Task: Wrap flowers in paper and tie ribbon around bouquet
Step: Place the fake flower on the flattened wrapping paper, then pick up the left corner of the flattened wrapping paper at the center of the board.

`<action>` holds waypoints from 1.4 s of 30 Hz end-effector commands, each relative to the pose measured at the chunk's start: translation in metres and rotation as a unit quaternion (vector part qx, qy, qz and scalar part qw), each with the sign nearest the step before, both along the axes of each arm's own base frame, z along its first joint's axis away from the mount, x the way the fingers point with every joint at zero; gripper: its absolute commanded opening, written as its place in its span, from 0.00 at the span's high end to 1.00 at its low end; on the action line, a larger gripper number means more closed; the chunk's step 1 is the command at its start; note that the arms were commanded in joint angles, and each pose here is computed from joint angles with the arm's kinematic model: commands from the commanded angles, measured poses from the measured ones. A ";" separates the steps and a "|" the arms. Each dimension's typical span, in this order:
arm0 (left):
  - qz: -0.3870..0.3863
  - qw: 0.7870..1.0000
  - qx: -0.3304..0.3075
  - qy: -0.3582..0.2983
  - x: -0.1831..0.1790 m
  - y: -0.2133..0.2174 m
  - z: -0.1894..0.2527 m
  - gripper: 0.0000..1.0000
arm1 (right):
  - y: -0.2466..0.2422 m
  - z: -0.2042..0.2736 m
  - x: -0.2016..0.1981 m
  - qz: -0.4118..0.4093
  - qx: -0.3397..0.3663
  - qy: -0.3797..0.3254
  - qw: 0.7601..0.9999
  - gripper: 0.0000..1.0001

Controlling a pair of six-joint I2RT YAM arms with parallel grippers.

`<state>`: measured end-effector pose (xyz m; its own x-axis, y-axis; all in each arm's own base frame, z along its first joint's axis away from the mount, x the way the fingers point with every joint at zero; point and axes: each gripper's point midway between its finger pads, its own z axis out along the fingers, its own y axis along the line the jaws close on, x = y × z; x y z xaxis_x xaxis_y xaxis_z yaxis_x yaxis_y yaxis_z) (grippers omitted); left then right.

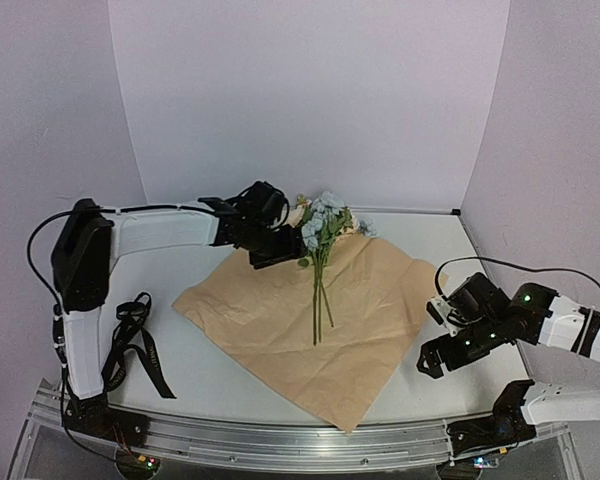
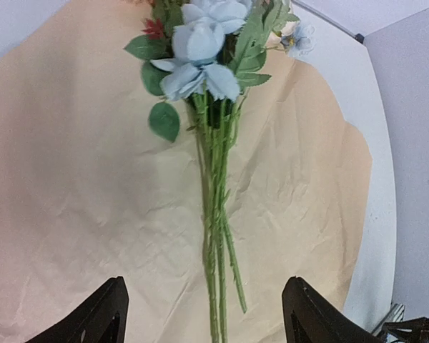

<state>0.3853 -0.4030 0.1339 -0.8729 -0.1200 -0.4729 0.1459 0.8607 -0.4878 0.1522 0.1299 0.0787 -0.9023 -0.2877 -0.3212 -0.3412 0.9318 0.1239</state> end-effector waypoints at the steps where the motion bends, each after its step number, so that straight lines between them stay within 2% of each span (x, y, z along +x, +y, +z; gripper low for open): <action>1: 0.048 0.999 -0.006 -0.002 -0.028 0.065 0.015 0.23 | 0.015 0.004 0.001 0.107 0.005 -0.045 0.993 0.02; 6: 0.106 0.993 0.003 0.043 -0.084 0.137 -0.012 0.24 | 0.017 -0.001 -0.007 0.155 -0.009 -0.053 0.987 0.02; 10: 0.131 0.989 -0.010 0.061 -0.116 0.169 -0.026 0.25 | 0.025 -0.004 -0.009 0.194 -0.007 -0.074 0.978 0.02; 14: 0.140 0.987 -0.032 0.067 -0.134 0.184 -0.037 0.25 | 0.030 -0.006 -0.010 0.236 -0.016 -0.091 0.967 0.02; 18: 0.150 0.986 -0.034 0.070 -0.140 0.192 -0.048 0.28 | 0.034 -0.005 -0.011 0.256 -0.020 -0.095 0.962 0.02; 26: 0.179 0.980 -0.064 0.058 -0.133 0.206 -0.071 0.45 | 0.040 -0.001 -0.015 0.286 -0.026 -0.098 0.953 0.02; 35: 0.175 0.978 -0.101 0.051 -0.123 0.203 -0.086 0.53 | 0.043 0.003 -0.020 0.325 -0.036 -0.100 0.940 0.02; 42: 0.186 0.977 -0.085 0.064 -0.120 0.207 -0.104 0.67 | 0.052 0.007 -0.024 0.367 -0.044 -0.108 0.923 0.02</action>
